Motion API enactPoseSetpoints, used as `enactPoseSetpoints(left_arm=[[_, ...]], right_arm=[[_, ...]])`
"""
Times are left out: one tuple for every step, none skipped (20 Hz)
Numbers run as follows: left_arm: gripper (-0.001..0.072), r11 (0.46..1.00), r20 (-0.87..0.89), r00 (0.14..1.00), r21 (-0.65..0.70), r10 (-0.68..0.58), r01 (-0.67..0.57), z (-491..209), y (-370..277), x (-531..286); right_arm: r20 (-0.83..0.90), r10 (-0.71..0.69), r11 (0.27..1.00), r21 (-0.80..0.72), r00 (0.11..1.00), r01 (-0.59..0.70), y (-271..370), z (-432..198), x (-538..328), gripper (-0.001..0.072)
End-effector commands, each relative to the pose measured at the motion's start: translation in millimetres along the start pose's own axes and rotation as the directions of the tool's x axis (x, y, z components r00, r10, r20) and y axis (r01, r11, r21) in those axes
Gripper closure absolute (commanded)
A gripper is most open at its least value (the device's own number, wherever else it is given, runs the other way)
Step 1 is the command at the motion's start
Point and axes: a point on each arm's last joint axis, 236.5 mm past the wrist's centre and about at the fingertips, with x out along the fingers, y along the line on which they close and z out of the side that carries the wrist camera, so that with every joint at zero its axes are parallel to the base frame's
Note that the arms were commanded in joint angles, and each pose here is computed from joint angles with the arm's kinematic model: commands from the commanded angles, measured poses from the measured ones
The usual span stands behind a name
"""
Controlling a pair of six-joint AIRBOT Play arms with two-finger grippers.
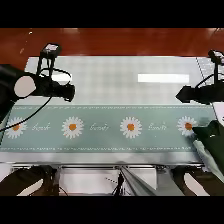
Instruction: Fold the shirts.
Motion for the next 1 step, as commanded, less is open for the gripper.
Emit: enactPoseSetpoints(left_arm=[[-0.0013, 1.000, -0.001, 1.000, 0.000, 0.000, 0.000, -0.1, 0.2, 0.4]], right_arm=[[-0.002, 0.000, 1.000, 0.000, 1.000, 0.000, 0.2, -0.3, 0.4, 0.0104]])
